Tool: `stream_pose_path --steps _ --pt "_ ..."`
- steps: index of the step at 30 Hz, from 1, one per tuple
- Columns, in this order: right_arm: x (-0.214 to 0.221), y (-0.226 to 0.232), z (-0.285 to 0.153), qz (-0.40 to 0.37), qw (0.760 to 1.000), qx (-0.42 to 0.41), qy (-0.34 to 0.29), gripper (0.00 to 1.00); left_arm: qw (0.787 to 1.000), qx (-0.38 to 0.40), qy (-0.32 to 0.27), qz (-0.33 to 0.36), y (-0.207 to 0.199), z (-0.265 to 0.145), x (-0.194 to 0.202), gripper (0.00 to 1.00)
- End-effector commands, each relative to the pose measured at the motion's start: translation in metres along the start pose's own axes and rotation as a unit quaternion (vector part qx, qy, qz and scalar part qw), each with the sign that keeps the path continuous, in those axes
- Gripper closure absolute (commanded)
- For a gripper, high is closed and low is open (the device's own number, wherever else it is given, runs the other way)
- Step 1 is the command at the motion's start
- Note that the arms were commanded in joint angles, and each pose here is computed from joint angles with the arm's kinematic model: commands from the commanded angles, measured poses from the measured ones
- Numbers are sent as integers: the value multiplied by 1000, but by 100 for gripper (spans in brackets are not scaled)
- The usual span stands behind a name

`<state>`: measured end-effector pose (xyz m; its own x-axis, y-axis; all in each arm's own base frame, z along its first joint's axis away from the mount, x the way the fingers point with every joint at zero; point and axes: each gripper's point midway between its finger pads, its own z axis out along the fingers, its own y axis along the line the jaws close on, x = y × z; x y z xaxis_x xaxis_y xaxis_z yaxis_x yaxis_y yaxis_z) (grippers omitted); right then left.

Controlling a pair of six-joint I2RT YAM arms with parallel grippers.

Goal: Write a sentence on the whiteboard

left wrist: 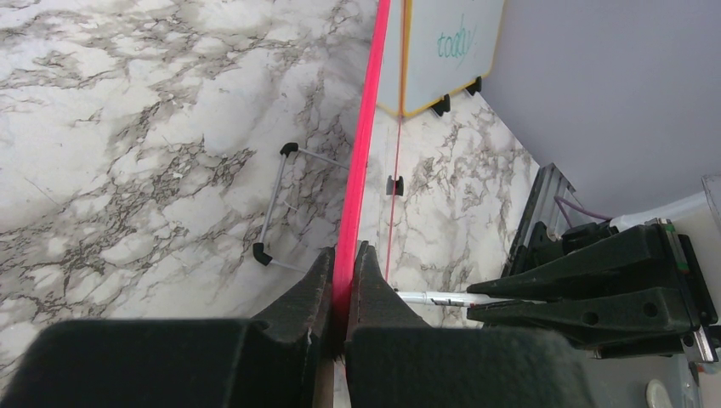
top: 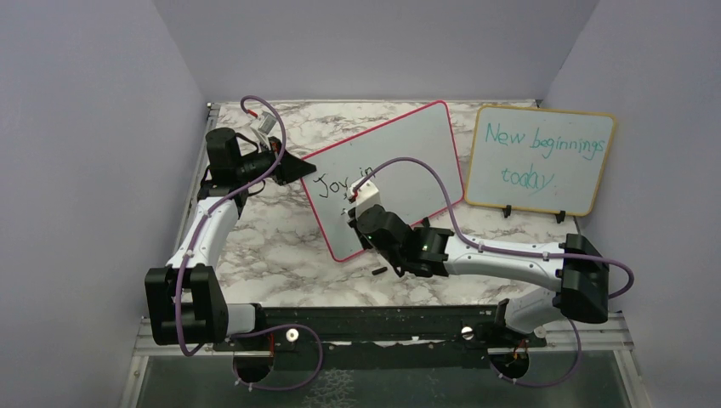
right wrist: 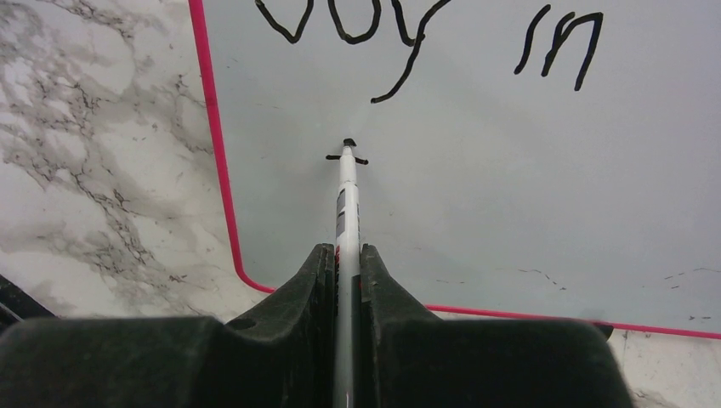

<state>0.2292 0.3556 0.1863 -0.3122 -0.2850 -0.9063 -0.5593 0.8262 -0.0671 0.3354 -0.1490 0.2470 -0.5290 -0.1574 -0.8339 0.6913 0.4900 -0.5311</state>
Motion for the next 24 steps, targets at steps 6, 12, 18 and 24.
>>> stream_pose_path --steps 6,12,18,24 --pt "7 1 1 -3 1000 6 21 100 998 -65 20 5 34 3 21 100" --pt "16 -1 -3 -4 999 2 35 100 998 -64 21 5 34 3 21 100" --pt "24 0 -5 -6 999 -4 46 99 998 -66 21 5 34 3 21 100" --pt "26 -1 -6 -12 999 -5 53 100 998 -66 21 4 35 3 22 100"
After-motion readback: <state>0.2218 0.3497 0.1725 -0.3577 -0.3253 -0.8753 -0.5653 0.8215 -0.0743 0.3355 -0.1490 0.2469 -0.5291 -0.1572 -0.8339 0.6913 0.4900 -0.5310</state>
